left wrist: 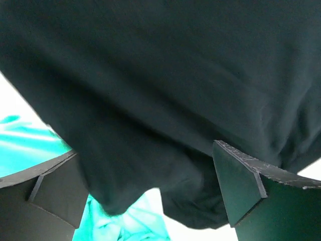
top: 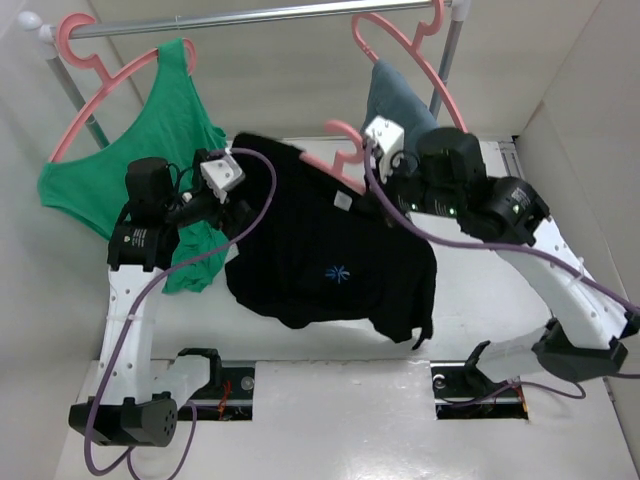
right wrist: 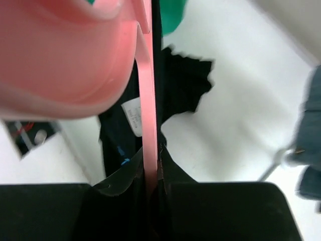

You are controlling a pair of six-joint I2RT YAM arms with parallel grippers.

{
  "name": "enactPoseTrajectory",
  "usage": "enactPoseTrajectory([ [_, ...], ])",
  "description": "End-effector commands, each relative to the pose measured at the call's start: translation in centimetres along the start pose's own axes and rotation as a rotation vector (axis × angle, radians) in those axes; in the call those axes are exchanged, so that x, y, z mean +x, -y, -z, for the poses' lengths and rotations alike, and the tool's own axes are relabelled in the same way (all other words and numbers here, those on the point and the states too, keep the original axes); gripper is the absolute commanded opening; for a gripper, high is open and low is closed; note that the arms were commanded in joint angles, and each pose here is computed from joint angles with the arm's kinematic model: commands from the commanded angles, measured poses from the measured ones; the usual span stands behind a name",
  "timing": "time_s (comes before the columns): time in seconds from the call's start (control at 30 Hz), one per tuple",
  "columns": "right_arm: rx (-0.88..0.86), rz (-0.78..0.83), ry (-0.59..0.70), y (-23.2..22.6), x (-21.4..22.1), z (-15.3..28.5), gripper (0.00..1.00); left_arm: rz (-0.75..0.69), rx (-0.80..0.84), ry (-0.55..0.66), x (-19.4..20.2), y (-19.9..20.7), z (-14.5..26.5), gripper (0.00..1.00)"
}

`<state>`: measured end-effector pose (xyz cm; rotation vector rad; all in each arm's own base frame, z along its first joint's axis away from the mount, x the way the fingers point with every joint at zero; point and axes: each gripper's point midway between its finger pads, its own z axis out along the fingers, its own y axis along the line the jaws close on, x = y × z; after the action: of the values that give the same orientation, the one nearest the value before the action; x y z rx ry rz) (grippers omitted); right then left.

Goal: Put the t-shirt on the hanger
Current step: Hang the hanger with tshirt onto the clothesline

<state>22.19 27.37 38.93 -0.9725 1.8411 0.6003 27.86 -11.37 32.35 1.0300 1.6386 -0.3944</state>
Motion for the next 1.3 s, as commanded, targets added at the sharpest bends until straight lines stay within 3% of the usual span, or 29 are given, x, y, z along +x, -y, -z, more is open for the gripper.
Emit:
enactPoseTrajectory([
  [0.0, 0.184, -0.059, 0.088, 4.3, -4.5, 1.5, 0.00, 0.061, -0.157, 0.141, -5.6, -3.0, 1.2, 0.94],
  [0.03, 0.217, -0.064, 0.085, 5.8, -5.3, 1.4, 0.00, 0.083, -0.193, 0.157, -6.0, -3.7, 1.3, 1.00],
  [0.2, 0.276, -0.097, 0.114, 9.2, -6.5, 1.5, 0.00, 0.183, -0.393, 0.295, -10.1, -6.8, 3.7, 1.00],
  [0.4, 0.356, -0.083, 0.278, 11.1, -11.0, 2.9, 0.00, 0.194, -0.314, 0.316, -10.7, -5.5, 3.3, 1.00],
  [0.7, 0.590, -0.124, 0.531, 16.1, -16.5, 6.4, 0.00, 0.262, -0.277, 0.249, -7.1, -3.8, 2.3, 1.00],
  [0.83, 0.632, -0.155, 0.604, 18.3, -18.1, 5.3, 0.00, 0.293, -0.277, 0.226, -6.1, -3.5, 2.1, 1.00],
  [1.27, 0.660, -0.248, 0.598, 23.2, -18.0, -1.3, 0.00, 0.293, -0.304, 0.210, -5.2, -2.6, 3.0, 1.00],
])
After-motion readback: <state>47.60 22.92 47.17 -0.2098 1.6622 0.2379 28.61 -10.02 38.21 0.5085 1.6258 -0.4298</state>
